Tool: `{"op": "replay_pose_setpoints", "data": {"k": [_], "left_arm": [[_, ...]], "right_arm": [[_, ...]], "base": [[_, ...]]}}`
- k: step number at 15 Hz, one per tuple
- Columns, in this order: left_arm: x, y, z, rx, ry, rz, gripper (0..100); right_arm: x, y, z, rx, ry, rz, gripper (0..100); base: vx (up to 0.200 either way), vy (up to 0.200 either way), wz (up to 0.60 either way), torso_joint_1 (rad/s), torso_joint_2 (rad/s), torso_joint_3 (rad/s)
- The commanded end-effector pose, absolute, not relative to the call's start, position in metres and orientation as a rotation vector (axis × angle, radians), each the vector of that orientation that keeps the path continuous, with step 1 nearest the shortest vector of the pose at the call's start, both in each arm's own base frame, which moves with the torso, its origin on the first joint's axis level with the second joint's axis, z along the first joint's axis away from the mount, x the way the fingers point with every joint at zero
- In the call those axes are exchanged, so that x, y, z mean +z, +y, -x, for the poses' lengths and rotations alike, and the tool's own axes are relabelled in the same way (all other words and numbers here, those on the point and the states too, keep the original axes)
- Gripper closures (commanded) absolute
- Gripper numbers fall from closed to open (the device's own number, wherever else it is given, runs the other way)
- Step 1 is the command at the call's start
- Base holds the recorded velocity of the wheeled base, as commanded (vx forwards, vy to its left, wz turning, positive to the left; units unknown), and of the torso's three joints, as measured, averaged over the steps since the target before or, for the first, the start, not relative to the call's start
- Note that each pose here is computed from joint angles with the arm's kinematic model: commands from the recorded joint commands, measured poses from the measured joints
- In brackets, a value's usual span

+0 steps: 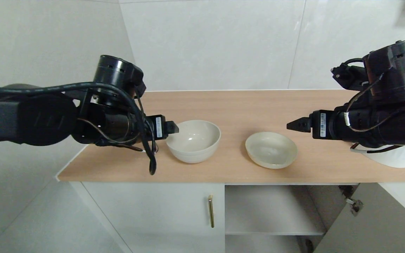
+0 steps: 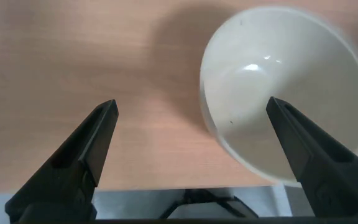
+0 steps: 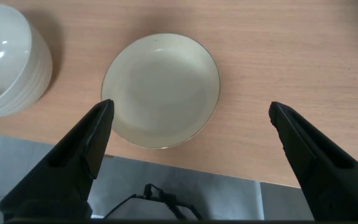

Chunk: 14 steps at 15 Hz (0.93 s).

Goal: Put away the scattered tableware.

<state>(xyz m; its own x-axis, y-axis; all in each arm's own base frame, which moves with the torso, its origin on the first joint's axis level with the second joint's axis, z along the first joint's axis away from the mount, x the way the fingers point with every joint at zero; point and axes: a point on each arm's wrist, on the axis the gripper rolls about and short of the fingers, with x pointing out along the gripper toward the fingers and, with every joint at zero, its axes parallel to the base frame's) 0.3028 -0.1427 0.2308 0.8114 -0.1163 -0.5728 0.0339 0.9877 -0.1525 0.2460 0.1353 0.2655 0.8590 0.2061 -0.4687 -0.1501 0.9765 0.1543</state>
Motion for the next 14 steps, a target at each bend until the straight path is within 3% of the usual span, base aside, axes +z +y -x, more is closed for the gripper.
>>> {"op": "replay_pose_setpoints", "data": {"k": [1, 5, 6, 9, 14], "left_arm": [[0.208, -0.151, -0.318, -0.068, 0.673, 0.115, 0], [0.201, -0.155, -0.325, -0.088, 0.673, 0.131, 0], [0.199, -0.156, -0.325, -0.095, 0.679, 0.132, 100], [0.198, -0.156, -0.326, -0.108, 0.687, 0.137, 100], [0.247, -0.146, -0.278, -0.201, 0.581, 0.221, 100]], "right_arm": [[0.263, 0.136, -0.247, 0.186, 0.51, -0.111, 0], [0.263, 0.136, -0.248, 0.188, 0.512, -0.11, 0], [0.262, 0.137, -0.248, 0.187, 0.514, -0.11, 0], [0.262, 0.137, -0.249, 0.189, 0.515, -0.11, 0], [0.249, 0.14, -0.265, 0.154, 0.548, -0.121, 0]], "base": [[0.0, 0.0, 0.0, 0.0, 0.0, 0.0], [0.0, 0.0, 0.0, 0.0, 0.0, 0.0], [0.0, 0.0, 0.0, 0.0, 0.0, 0.0], [0.0, 0.0, 0.0, 0.0, 0.0, 0.0], [0.0, 0.0, 0.0, 0.0, 0.0, 0.0]]}}
